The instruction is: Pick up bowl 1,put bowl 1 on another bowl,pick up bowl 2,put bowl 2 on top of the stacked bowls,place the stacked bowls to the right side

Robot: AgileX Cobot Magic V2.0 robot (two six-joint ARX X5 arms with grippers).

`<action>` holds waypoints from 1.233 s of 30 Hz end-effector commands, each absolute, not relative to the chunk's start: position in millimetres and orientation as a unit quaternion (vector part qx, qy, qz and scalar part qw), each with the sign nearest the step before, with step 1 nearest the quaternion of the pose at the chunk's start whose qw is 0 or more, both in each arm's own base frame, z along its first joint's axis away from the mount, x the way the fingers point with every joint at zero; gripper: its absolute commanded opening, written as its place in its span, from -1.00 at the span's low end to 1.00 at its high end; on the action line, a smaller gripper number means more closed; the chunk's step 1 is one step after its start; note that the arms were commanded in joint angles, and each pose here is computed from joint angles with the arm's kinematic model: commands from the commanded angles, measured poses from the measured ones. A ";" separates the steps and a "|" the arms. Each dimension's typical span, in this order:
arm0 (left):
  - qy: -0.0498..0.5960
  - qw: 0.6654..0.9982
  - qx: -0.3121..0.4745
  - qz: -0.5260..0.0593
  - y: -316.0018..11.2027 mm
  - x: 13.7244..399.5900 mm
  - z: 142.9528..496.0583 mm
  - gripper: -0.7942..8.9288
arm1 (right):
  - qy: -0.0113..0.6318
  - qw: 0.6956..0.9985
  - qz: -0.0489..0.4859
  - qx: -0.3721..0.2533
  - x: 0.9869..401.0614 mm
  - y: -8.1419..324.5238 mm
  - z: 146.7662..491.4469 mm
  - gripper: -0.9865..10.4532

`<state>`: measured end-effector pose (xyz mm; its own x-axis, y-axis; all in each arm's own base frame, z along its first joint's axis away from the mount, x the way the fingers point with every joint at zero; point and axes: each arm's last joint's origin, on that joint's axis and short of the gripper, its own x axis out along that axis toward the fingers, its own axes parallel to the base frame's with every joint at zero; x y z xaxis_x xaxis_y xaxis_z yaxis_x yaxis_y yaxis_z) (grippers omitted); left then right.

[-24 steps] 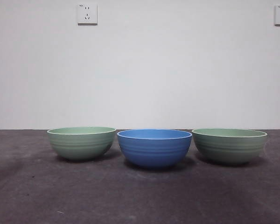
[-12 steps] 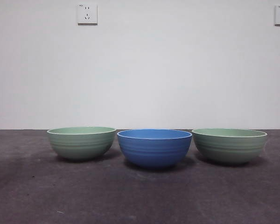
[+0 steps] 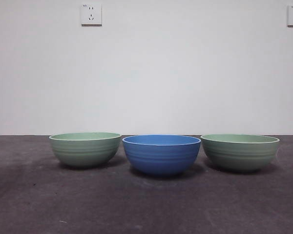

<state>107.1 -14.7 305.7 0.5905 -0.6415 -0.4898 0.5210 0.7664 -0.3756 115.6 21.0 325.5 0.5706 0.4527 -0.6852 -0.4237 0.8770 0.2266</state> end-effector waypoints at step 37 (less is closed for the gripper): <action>0.318 0.883 -0.110 -0.327 -14.8 119.4 305.2 0.23 | 0.466 0.867 0.146 0.098 245.1 28.6 265.9 0.21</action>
